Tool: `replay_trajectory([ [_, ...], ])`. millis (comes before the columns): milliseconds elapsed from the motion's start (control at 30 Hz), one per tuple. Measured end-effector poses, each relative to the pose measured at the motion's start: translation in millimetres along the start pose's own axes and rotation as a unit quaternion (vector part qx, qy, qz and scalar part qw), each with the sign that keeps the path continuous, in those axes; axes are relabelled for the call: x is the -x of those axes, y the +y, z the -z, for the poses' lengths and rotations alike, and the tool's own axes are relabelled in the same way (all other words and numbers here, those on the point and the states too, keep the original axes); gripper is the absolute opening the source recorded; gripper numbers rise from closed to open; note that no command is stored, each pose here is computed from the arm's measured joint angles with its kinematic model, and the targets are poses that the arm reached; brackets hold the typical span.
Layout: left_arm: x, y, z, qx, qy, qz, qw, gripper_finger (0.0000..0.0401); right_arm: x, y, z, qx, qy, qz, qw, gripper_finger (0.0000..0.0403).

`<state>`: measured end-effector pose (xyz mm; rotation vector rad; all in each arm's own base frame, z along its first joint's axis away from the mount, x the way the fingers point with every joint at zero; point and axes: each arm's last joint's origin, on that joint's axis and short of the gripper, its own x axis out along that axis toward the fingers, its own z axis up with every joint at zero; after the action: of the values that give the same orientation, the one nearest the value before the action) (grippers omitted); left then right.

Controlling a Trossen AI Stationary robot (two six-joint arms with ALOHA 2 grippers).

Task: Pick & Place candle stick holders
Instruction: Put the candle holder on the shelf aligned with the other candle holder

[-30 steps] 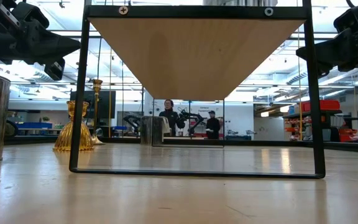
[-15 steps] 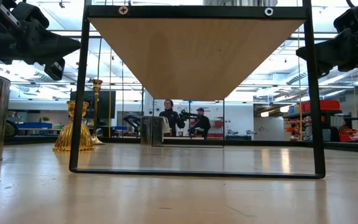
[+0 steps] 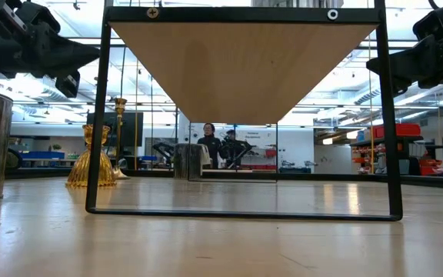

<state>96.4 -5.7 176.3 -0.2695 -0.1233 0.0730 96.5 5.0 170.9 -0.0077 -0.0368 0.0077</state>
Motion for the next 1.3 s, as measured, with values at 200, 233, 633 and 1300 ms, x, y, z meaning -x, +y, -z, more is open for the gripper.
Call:
replay_trajectory([
  [200, 1, -2, -11, 0.028, -0.059, 0.008, 0.998, 0.001, 0, 0, 0, 0.0, 0.0, 0.0, 1.0, 0.0027],
  [233, 1, -3, -13, 0.032, -0.065, 0.01, 0.997, 0.001, 0, 0, 0, 0.0, 0.0, 0.0, 1.0, 0.0027],
  [633, 6, -9, -43, -0.005, -0.122, 0.019, 0.992, 0.001, 0, 0, 0, 0.0, 0.0, 0.0, 1.0, 0.0027],
  [1300, 9, -14, -81, -0.003, -0.128, -0.055, 0.99, 0.001, 0, 0, 0, 0.0, 0.0, 0.0, 1.0, 0.0027],
])
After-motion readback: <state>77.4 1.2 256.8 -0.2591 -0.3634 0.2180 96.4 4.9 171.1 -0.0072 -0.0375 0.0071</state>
